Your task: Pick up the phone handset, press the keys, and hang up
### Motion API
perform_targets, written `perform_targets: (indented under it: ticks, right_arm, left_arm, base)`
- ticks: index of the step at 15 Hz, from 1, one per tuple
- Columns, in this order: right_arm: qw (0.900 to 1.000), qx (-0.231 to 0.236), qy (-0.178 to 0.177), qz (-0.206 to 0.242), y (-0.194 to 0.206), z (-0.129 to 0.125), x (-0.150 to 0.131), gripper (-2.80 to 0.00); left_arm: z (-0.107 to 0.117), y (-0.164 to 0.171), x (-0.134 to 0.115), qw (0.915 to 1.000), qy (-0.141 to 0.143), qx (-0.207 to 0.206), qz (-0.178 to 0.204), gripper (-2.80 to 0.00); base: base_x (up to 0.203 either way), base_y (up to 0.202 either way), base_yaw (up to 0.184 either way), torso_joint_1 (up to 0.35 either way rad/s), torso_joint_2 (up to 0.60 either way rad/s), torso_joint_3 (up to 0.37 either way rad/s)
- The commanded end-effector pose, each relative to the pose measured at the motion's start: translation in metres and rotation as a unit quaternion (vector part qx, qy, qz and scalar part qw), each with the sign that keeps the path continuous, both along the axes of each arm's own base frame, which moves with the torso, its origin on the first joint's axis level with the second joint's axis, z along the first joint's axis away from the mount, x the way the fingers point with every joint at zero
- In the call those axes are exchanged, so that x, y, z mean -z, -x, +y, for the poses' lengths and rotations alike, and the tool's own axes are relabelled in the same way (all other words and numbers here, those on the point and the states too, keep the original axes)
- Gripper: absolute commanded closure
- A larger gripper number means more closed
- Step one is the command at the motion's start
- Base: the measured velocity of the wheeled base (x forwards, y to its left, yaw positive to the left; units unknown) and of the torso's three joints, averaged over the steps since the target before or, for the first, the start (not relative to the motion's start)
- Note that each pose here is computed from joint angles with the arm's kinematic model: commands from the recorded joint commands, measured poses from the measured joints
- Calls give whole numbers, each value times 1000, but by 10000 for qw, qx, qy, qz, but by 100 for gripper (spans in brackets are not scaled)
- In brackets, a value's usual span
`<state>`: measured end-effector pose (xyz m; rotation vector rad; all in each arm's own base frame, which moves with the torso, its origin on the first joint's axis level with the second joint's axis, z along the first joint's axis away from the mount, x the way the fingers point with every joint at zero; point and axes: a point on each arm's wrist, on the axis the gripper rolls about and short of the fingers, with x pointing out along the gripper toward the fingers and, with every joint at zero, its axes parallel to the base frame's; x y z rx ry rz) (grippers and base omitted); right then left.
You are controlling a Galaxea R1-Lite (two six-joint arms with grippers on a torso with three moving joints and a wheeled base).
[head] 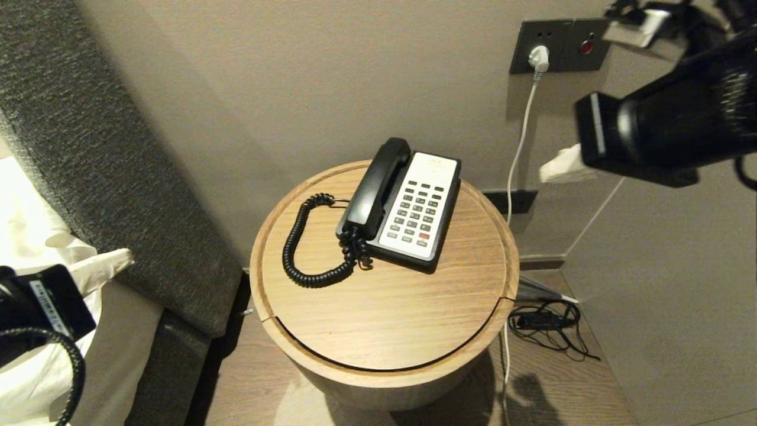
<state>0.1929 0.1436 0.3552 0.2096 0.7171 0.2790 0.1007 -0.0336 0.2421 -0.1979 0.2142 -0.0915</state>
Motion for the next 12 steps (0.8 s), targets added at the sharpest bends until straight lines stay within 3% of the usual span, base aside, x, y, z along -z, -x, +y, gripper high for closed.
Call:
perform_targets:
  ticks: [1, 5, 8, 10, 12]
  right_arm:
    - [9962, 546, -458, -492, 54, -62, -25, 0]
    - [9808, 1583, -815, -798, 139, -127, -5, 0]
    - [9628, 2240, -1155, -974, 210, -151, 36, 0]
    - [9524, 2553, -1268, -1077, 248, -156, 69, 0]
    - [9400, 2919, -1372, -1117, 280, -149, 98, 0]
  left_arm:
    - [16, 23, 6, 9988, -26, -411, -271, 0]
    - [35, 72, 37, 9906, -377, -1095, -727, 0]
    - [39, 104, 64, 9820, -696, -1520, -875, 0]
    - [39, 115, 81, 9823, -792, -1455, -872, 0]
    - [37, 119, 92, 9866, -894, -1119, -777, 0]
  base:
    - [0, 0, 0, 0, 0, 0]
    - [0, 0, 0, 0, 0, 0]
    - [0, 0, 0, 0, 0, 0]
    - [0, 0, 0, 0, 0, 0]
    - [0, 0, 0, 0, 0, 0]
